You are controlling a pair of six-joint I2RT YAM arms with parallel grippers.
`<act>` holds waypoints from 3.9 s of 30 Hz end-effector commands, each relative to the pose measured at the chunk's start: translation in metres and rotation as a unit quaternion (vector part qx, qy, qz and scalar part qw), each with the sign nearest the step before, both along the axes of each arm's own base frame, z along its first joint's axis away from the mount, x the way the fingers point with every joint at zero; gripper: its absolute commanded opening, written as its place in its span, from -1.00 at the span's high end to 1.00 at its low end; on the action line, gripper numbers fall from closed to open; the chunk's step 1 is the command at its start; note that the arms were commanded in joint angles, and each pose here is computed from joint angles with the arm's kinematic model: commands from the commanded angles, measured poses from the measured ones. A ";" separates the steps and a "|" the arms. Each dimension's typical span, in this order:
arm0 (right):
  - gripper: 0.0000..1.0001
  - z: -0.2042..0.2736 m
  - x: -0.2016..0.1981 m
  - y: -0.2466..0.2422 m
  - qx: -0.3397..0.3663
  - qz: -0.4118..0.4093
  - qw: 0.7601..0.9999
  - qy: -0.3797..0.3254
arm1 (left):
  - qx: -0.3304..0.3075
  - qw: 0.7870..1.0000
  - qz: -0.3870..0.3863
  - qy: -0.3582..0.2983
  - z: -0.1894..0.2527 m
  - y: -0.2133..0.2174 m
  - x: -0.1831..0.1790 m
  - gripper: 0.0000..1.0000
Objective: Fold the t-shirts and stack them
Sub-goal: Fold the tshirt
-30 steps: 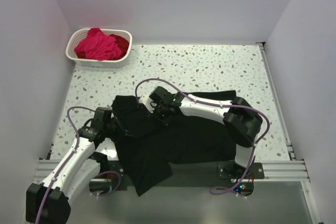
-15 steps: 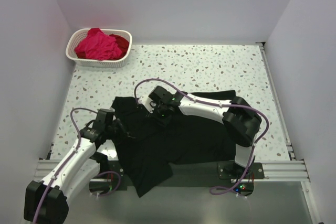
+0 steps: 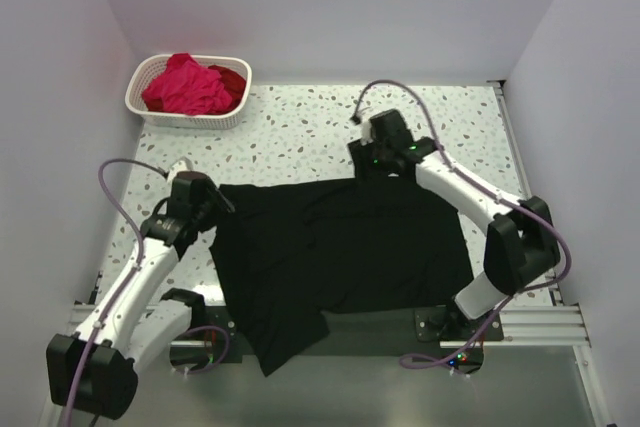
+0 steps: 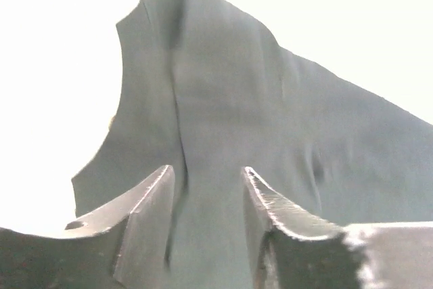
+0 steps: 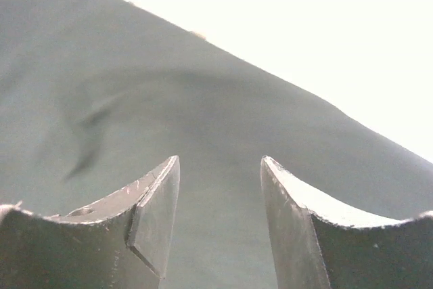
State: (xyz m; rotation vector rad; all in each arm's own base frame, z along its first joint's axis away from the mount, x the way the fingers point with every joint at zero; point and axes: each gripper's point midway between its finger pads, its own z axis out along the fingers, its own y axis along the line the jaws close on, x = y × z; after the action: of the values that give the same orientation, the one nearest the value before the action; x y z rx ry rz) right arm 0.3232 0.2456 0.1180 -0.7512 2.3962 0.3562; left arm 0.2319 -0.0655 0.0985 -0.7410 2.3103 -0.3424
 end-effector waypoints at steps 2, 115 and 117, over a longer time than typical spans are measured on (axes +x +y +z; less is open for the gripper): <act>-0.05 0.024 0.049 -0.094 0.025 -0.239 0.970 -0.044 | 0.121 0.989 0.041 -0.070 0.030 0.056 0.064 -0.09; -0.03 -0.014 0.122 -0.269 0.088 -0.469 0.879 0.023 | 0.140 0.989 -0.017 -0.043 0.040 0.046 0.196 -0.10; -0.03 -0.011 0.112 -0.247 0.086 -0.446 0.890 0.028 | 0.132 0.989 -0.035 -0.062 0.054 0.028 0.181 -0.11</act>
State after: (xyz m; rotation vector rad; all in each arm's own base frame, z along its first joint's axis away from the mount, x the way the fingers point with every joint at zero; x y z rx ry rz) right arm 0.4477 -0.0294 0.0778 0.5930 2.4448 0.1599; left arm 0.4346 -0.0267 0.1279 -0.5205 2.2516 -0.0929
